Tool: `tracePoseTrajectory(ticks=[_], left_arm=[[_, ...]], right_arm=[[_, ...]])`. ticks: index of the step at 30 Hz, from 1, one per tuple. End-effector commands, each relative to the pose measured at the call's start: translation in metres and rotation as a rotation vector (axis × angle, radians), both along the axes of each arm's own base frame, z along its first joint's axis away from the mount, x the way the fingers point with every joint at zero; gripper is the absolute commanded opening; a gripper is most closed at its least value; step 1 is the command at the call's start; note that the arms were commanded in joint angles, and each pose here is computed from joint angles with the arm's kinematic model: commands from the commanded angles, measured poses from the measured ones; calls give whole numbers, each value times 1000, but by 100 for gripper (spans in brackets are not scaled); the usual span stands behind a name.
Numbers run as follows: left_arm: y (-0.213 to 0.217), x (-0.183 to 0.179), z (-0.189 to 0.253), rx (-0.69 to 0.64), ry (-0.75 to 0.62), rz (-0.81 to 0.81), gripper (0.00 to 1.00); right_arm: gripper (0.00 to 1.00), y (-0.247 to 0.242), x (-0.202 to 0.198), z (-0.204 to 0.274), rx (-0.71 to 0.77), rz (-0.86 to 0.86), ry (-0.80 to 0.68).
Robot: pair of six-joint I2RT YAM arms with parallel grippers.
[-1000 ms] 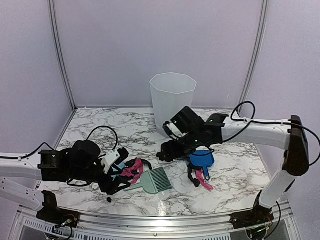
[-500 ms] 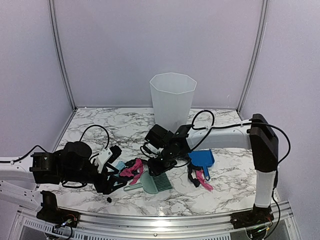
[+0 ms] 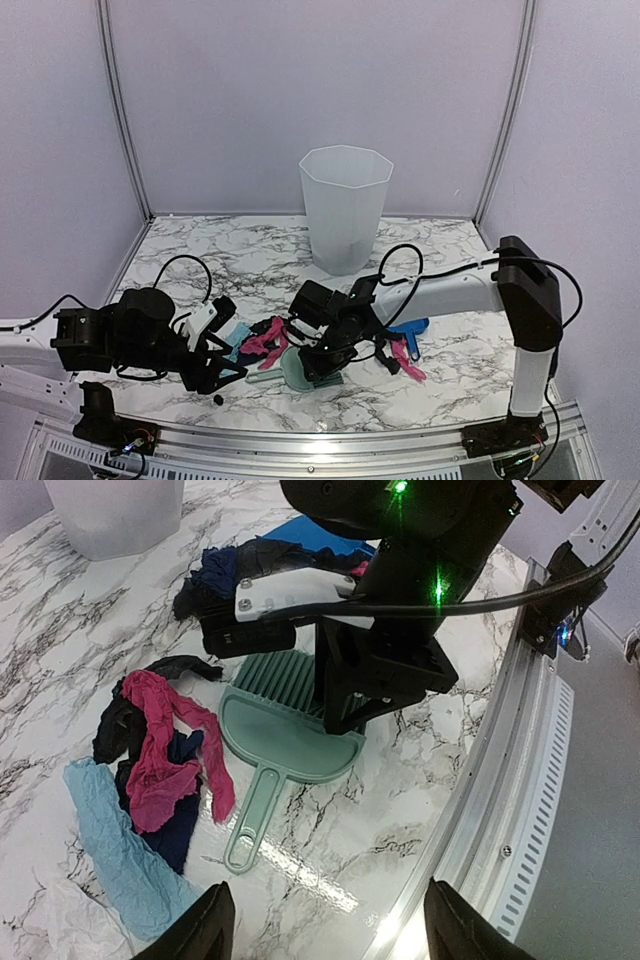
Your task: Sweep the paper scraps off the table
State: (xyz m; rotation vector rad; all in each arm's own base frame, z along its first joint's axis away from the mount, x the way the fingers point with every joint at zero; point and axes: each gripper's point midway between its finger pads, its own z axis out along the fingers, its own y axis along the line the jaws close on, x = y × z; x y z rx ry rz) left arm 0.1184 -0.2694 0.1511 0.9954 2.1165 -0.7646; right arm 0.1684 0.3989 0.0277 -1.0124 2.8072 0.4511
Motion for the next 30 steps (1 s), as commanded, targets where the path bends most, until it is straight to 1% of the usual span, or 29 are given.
tracePoseTrajectory(ticks=[1, 6, 11, 15, 17, 22, 24, 25, 30], left_arm=[[3, -10, -7, 11, 24, -33, 67], [-3, -20, -15, 46, 14, -104, 67], [-6, -22, -32, 95, -5, -135, 68], [-20, -23, -36, 64, -35, -158, 68], [-25, -21, -44, 85, -58, -169, 69], [-39, -15, -57, 139, -120, -227, 73], [-46, -13, -62, 170, -133, -250, 74], [-47, -10, -67, 199, -163, -268, 74], [-60, -1, -76, 213, -262, -316, 75]], right_arm=[[29, -34, -20, -9, -78, -12, 29], [29, -59, -34, -2, -66, 8, 22], [29, -43, -27, 22, 17, 34, -16], [29, -32, -23, 46, 67, 61, -46], [30, -34, -20, 56, 89, 57, -67], [30, -54, -13, 75, 126, 7, -90], [31, -64, -7, 84, 141, -23, -109], [31, -70, -4, 87, 148, -37, -115], [32, -91, 2, 107, 189, -75, -150]])
